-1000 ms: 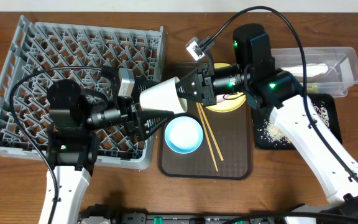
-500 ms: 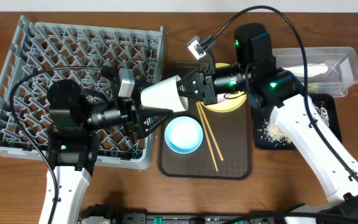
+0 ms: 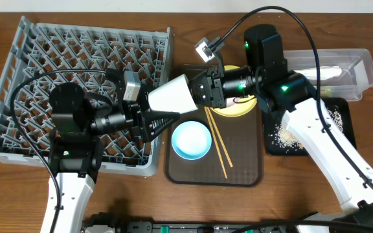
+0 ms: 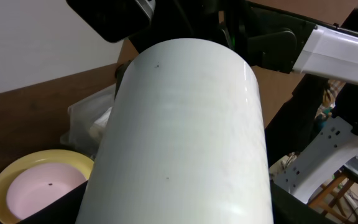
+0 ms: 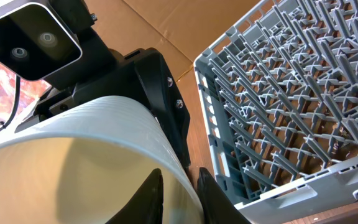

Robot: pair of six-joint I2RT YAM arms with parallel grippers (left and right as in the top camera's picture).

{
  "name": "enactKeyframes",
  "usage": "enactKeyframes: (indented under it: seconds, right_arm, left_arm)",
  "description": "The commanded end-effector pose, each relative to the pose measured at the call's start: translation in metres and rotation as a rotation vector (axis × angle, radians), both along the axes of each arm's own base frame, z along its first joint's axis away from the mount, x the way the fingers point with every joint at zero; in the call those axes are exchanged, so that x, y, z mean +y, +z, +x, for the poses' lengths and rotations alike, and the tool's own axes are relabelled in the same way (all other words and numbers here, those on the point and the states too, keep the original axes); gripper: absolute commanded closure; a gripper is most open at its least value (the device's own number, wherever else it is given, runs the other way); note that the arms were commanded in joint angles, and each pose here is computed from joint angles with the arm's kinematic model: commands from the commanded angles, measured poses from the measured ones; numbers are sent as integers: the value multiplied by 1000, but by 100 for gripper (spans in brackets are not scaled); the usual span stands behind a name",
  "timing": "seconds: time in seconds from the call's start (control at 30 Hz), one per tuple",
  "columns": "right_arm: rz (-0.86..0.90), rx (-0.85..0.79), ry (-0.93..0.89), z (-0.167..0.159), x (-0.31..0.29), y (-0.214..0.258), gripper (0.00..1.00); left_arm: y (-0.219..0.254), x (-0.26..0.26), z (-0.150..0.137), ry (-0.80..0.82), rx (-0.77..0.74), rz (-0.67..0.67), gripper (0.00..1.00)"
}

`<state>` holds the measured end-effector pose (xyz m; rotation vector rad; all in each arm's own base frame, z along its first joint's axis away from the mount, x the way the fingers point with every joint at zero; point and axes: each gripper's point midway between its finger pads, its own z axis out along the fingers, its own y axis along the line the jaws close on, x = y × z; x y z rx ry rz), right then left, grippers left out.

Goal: Sort waste into correct bins and load items into the dishwasher
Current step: 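Hand the white cup from right gripper to left gripper over rack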

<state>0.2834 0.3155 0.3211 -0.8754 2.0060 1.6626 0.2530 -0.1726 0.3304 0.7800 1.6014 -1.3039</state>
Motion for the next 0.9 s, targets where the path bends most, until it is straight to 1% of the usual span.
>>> enactKeyframes:
  seconds: [0.0, 0.03, 0.07, 0.1, 0.13, 0.27, 0.5, 0.63, 0.87]
  right_arm:
    - [15, 11, 18, -1, -3, 1, 83]
    - [15, 11, 18, -1, -3, 1, 85]
    - [14, 11, 18, -1, -3, 1, 91]
    - [14, 11, 18, -1, -3, 1, 95]
    - [14, 11, 18, -1, -3, 1, 99]
    - [14, 11, 18, -1, -3, 1, 99]
    - [12, 23, 12, 0, -6, 0, 99]
    - [29, 30, 39, -4, -7, 4, 99]
    - [83, 38, 110, -14, -11, 14, 99]
  left_arm:
    - [6, 0, 2, 14, -20, 1, 27]
    - [6, 0, 2, 14, -20, 1, 27]
    - [7, 0, 2, 14, -20, 1, 22]
    - [7, 0, 3, 15, -20, 1, 20]
    - [7, 0, 3, 15, -21, 1, 19]
    - [8, 0, 3, 14, -30, 1, 20]
    - [18, 1, 5, 23, -111, -2, 20]
    - [17, 4, 11, 52, -125, 6, 20]
    - [16, 5, 12, 55, -123, 6, 20]
